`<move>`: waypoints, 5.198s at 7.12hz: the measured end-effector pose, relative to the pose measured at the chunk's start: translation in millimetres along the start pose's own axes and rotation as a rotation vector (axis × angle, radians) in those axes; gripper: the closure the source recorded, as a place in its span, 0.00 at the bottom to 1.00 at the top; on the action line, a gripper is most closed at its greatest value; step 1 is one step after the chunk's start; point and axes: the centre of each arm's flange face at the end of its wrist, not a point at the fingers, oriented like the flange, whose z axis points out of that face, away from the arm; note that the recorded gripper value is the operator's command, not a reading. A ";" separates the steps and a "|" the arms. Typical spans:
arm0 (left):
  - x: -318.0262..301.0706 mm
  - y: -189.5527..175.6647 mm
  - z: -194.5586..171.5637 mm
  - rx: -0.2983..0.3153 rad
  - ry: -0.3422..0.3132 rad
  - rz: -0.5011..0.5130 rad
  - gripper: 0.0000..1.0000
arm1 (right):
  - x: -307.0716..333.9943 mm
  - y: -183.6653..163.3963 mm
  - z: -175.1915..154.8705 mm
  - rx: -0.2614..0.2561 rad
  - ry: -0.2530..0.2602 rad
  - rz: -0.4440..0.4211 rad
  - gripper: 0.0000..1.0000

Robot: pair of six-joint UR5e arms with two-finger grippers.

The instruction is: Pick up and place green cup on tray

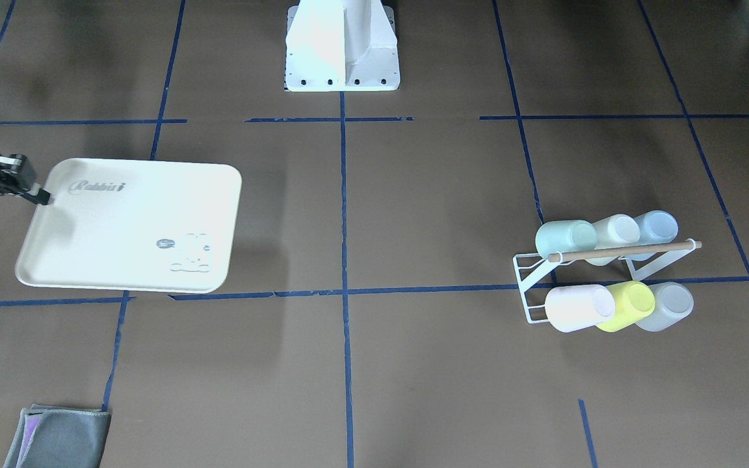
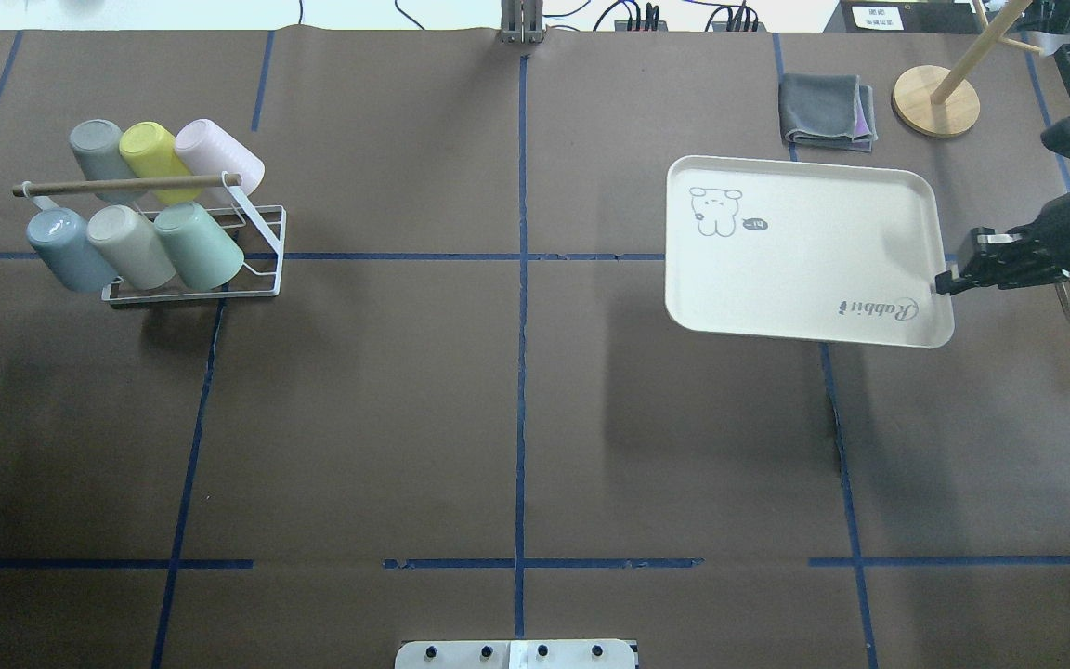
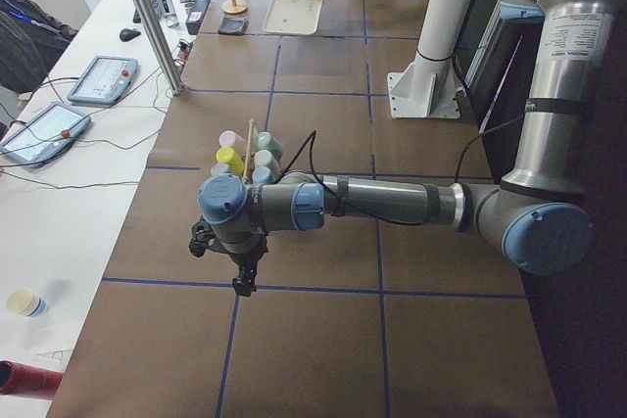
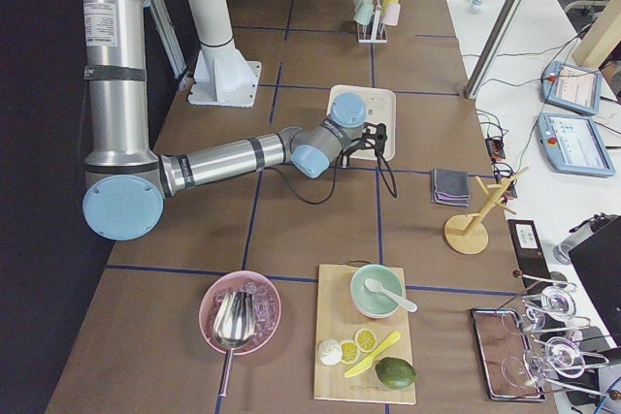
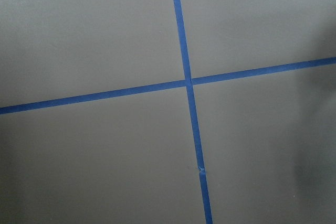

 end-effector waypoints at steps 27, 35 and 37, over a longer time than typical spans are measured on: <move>185.3 -12.4 -126.6 0.251 -0.270 0.393 0.00 | -119.0 -28.3 26.2 0.093 0.211 0.060 0.00; 342.9 1.5 -108.4 0.145 -0.836 0.957 0.00 | 82.6 -48.2 -59.8 0.004 0.457 -0.228 0.00; 424.6 2.0 -71.6 0.017 -0.995 1.103 0.00 | 114.7 -44.3 -75.8 -0.010 0.460 -0.241 0.00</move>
